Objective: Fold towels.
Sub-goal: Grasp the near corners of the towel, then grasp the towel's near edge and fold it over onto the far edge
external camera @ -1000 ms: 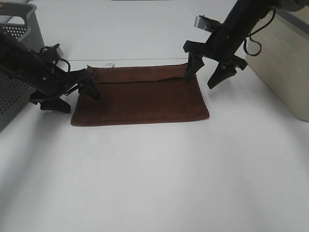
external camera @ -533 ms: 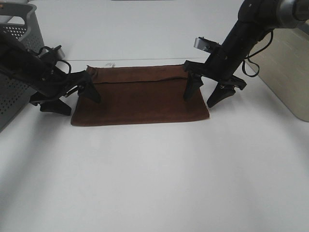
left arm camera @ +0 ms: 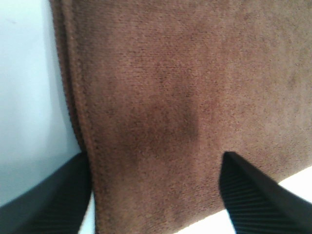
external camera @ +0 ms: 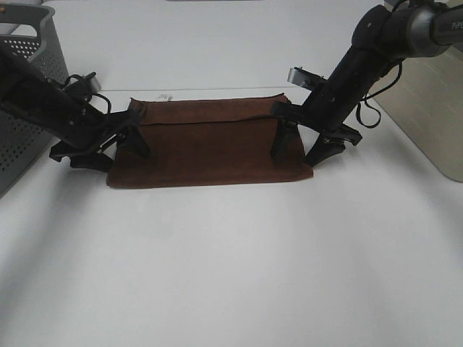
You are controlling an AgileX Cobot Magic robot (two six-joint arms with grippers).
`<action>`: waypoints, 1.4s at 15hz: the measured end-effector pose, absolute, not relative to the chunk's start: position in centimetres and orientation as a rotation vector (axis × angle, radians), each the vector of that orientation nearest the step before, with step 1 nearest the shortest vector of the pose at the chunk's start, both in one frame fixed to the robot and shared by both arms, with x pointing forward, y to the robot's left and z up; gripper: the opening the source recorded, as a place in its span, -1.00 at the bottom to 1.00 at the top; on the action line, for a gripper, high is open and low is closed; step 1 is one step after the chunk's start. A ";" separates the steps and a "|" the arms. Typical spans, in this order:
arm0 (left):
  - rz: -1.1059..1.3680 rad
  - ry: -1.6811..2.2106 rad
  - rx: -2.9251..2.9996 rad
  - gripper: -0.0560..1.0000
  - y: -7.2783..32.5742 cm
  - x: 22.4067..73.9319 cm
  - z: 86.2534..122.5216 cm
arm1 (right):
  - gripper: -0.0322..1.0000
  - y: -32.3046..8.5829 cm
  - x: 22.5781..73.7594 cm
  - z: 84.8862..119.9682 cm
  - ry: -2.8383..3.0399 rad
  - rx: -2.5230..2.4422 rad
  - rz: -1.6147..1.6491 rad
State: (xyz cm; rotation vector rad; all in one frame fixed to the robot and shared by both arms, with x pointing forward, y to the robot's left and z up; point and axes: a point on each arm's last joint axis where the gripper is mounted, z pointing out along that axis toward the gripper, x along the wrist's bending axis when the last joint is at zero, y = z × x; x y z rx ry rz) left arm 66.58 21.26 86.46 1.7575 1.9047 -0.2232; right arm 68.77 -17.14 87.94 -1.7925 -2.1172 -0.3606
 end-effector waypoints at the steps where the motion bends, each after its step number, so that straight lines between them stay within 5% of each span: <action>1: -0.231 1.905 1.758 0.18 21.0 66.5 86.3 | 0.19 -17.1 68.9 87.8 -2.119 -1.799 -0.368; 3: -0.240 1.909 1.769 -0.36 20.8 66.5 85.7 | -0.24 -17.2 69.1 87.5 -2.137 -1.815 -0.375; 5: -0.234 1.910 1.781 -0.85 20.9 66.4 85.5 | -0.89 -17.3 69.1 87.4 -2.149 -1.817 -0.370; 12: -0.205 1.856 1.846 -0.86 21.0 65.9 87.6 | -0.94 -17.7 67.6 89.1 -2.130 -1.847 -0.362; 21: -0.319 1.974 1.922 -0.86 21.6 55.5 87.7 | -0.94 -19.8 55.8 88.3 -2.018 -1.916 -0.227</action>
